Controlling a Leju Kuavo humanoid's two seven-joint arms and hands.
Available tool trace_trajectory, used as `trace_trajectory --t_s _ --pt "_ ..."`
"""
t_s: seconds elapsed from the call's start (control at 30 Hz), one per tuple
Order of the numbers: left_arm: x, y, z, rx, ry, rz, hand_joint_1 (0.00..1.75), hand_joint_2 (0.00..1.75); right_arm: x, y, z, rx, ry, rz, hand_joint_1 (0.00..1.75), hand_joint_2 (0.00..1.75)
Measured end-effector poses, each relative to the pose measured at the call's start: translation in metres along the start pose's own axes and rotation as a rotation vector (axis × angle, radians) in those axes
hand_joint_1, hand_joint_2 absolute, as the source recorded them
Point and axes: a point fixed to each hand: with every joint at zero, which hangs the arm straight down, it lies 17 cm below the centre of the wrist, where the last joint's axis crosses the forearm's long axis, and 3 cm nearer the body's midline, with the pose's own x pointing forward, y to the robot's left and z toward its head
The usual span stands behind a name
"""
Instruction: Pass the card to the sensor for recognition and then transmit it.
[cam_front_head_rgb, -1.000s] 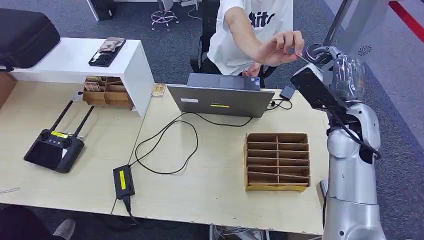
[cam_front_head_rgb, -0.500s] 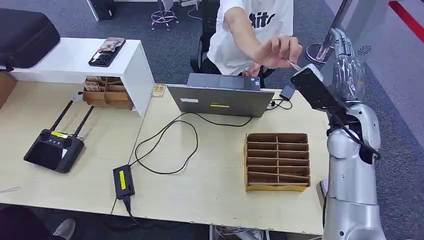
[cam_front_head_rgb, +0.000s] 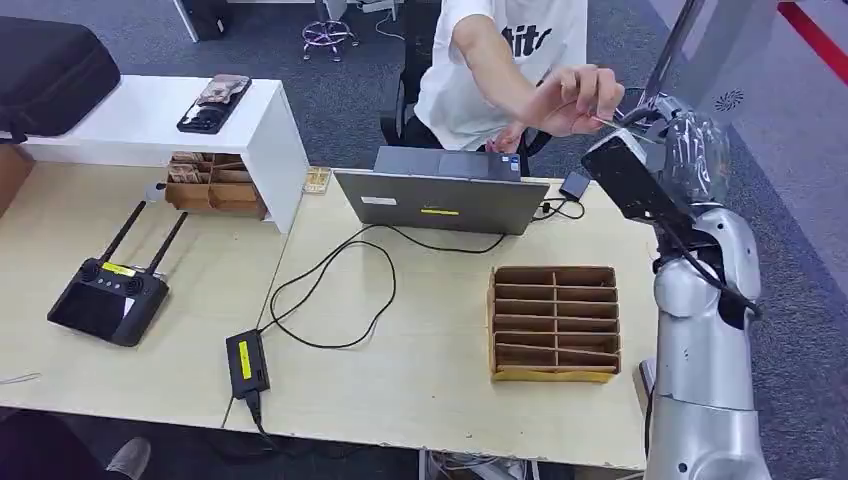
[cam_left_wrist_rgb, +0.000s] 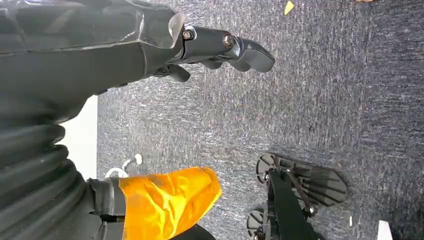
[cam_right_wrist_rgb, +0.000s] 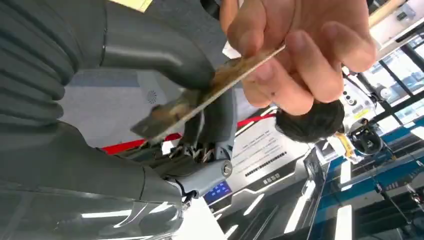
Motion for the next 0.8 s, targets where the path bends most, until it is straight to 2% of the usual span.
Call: trace_trajectory --t_s 0.57,0.8 --pt "0.0 -0.001 0.0 -0.002 -0.003 -0.013 0.0 1.75 0.001 -0.002 0.002 -0.01 -0.017 -0.027 1.75 1.75" --pt "-0.001 -0.001 0.0 0.005 0.0 -0.014 0.0 1.75 -0.007 -0.017 0.015 -0.054 -0.016 -0.057 1.75 1.75"
